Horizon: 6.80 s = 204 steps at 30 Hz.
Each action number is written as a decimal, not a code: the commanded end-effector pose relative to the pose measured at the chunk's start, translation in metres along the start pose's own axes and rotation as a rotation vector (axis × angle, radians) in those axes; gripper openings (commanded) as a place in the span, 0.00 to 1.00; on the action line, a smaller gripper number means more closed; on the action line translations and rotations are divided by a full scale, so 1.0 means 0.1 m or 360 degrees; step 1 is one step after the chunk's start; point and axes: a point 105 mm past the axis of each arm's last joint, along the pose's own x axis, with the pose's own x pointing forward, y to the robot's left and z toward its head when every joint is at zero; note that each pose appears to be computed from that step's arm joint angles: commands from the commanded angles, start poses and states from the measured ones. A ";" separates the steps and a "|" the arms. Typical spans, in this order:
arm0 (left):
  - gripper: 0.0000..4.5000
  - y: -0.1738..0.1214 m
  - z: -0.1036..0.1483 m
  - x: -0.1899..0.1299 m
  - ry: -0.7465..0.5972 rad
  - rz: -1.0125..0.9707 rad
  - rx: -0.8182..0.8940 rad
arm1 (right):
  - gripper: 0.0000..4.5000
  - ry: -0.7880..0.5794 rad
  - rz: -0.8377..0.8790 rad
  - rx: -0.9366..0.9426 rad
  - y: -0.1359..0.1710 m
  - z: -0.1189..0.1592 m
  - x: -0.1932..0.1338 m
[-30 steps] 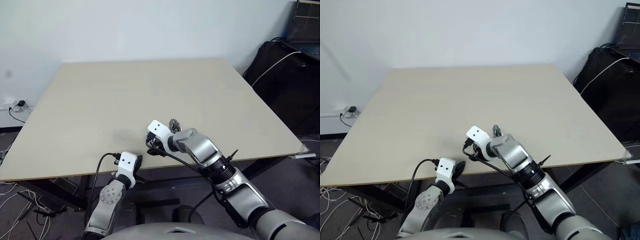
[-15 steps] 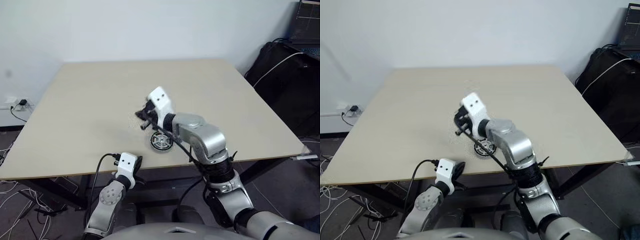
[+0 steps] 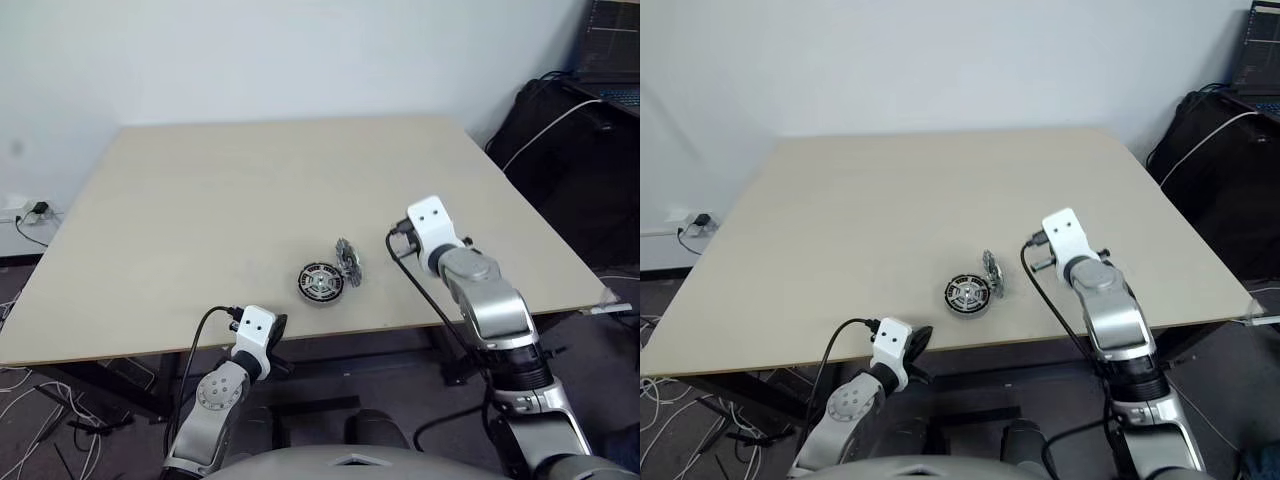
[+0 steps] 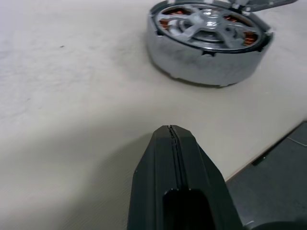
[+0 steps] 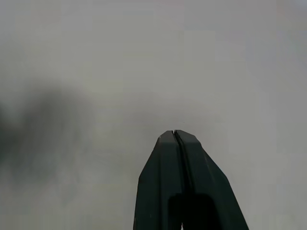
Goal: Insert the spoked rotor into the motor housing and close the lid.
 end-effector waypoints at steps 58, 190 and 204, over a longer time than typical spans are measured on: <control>0.00 0.06 0.18 0.03 -0.0091 0.0024 0.0033 | 0.14 -0.0612 0.1132 -0.0011 1.27 0.63 0.01; 0.00 0.48 1.08 0.04 -0.0471 0.0259 -0.0276 | 0.73 -0.0087 0.1027 -0.0341 1.12 0.06 0.58; 0.00 0.30 1.14 0.51 -0.0324 -0.0227 -0.0473 | 0.73 -0.0075 0.1019 -0.0329 1.13 0.07 0.60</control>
